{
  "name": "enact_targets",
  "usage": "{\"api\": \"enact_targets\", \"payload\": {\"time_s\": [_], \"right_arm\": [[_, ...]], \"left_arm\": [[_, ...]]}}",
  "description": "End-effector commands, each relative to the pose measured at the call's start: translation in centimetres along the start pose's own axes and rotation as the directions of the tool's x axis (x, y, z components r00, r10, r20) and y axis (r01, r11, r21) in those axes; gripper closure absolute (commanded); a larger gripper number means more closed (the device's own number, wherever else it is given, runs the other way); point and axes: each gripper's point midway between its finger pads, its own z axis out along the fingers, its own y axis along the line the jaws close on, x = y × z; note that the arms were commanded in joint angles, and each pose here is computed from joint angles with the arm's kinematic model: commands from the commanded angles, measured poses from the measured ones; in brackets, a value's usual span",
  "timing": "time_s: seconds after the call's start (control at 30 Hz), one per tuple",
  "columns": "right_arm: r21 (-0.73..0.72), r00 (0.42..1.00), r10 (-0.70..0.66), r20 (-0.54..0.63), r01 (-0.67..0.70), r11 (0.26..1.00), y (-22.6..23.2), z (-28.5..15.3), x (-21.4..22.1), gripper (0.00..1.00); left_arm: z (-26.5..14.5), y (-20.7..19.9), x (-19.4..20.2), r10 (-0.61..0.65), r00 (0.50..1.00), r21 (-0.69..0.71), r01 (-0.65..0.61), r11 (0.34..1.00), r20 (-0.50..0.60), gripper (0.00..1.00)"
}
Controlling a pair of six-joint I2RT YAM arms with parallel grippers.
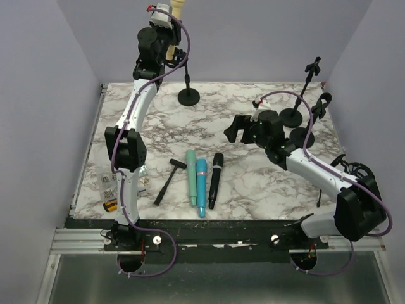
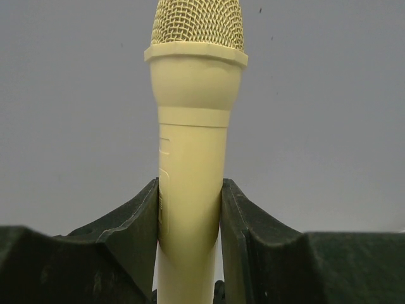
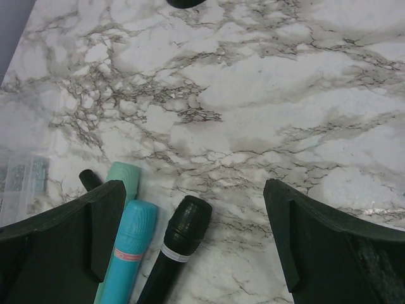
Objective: Remove the microphone from the stand
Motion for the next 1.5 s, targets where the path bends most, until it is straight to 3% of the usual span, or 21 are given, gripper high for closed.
{"api": "enact_targets", "payload": {"time_s": [0.0, 0.17, 0.23, 0.33, 0.4, 0.53, 0.67, 0.8, 0.87, 1.03, 1.17, 1.3, 1.4, 1.47], "right_arm": [[0.006, 0.998, -0.025, 0.053, 0.024, 1.000, 0.3, -1.0, -2.2, 0.00], [0.053, 0.999, -0.031, 0.035, 0.029, 0.998, -0.3, -1.8, -2.6, 0.00], [0.078, 0.998, 0.001, 0.057, -0.005, 0.997, -0.6, -2.6, -3.0, 0.00], [0.058, 0.996, 0.030, 0.081, -0.034, 0.998, -0.2, -3.8, -3.3, 0.00], [0.036, 0.996, 0.038, 0.081, -0.041, 0.999, 0.1, -4.5, -3.2, 0.00], [0.090, 0.987, 0.108, 0.117, -0.118, 0.989, -0.8, -6.8, -3.4, 0.00], [-0.002, 0.962, 0.178, 0.208, -0.182, 0.983, 0.1, -9.6, -4.0, 0.00], [-0.051, 0.931, 0.247, 0.268, -0.242, 0.969, 0.5, -12.6, -4.7, 0.00], [-0.073, 0.916, 0.272, 0.294, -0.262, 0.962, 0.5, -14.0, -4.9, 0.00], [-0.098, 0.879, 0.307, 0.365, -0.292, 0.951, 0.0, -17.5, -5.4, 0.00], [-0.087, 0.857, 0.305, 0.415, -0.296, 0.951, -0.8, -19.1, -5.5, 0.00], [-0.056, 0.860, 0.273, 0.432, -0.276, 0.959, -1.3, -19.8, -5.7, 0.01], [-0.019, 0.870, 0.256, 0.421, -0.274, 0.962, -1.8, -19.6, -5.3, 0.00], [-0.010, 0.876, 0.252, 0.411, -0.272, 0.962, -2.0, -19.4, -4.8, 0.00]], "left_arm": [[-3.0, -1.2, -14.9, 0.050, 0.977, 0.003, -0.052, 0.999, 0.207, 1.00], [-6.5, -2.4, -18.1, 0.009, 0.989, -0.001, -0.009, 1.000, 0.145, 1.00], [-8.5, -3.0, -17.3, -0.109, 0.993, 0.004, 0.109, 0.994, 0.037, 1.00], [-12.8, -5.7, -15.8, -0.293, 0.950, 0.063, 0.301, 0.952, -0.108, 1.00], [-16.1, -8.1, -13.6, -0.407, 0.890, 0.101, 0.433, 0.896, -0.205, 1.00], [-23.1, -13.4, -7.7, -0.554, 0.717, 0.124, 0.651, 0.749, -0.423, 1.00], [-29.5, -18.7, -1.8, -0.568, 0.602, 0.061, 0.715, 0.697, -0.562, 1.00], [-35.3, -24.5, 3.2, -0.596, 0.432, -0.040, 0.787, 0.616, -0.677, 1.00], [-37.4, -26.9, 4.9, -0.591, 0.371, -0.068, 0.806, 0.588, -0.716, 1.00], [-40.7, -30.5, 9.5, -0.579, 0.307, -0.182, 0.751, 0.635, -0.755, 1.00], [-40.6, -31.2, 13.7, -0.587, 0.347, -0.308, 0.599, 0.739, -0.732, 1.00], [-40.6, -33.1, 17.9, -0.526, 0.337, -0.360, 0.446, 0.820, -0.781, 1.00], [-40.9, -33.9, 20.3, -0.499, 0.306, -0.372, 0.388, 0.843, -0.811, 1.00], [-41.0, -34.2, 21.5, -0.471, 0.317, -0.351, 0.368, 0.861, -0.823, 1.00]]}}
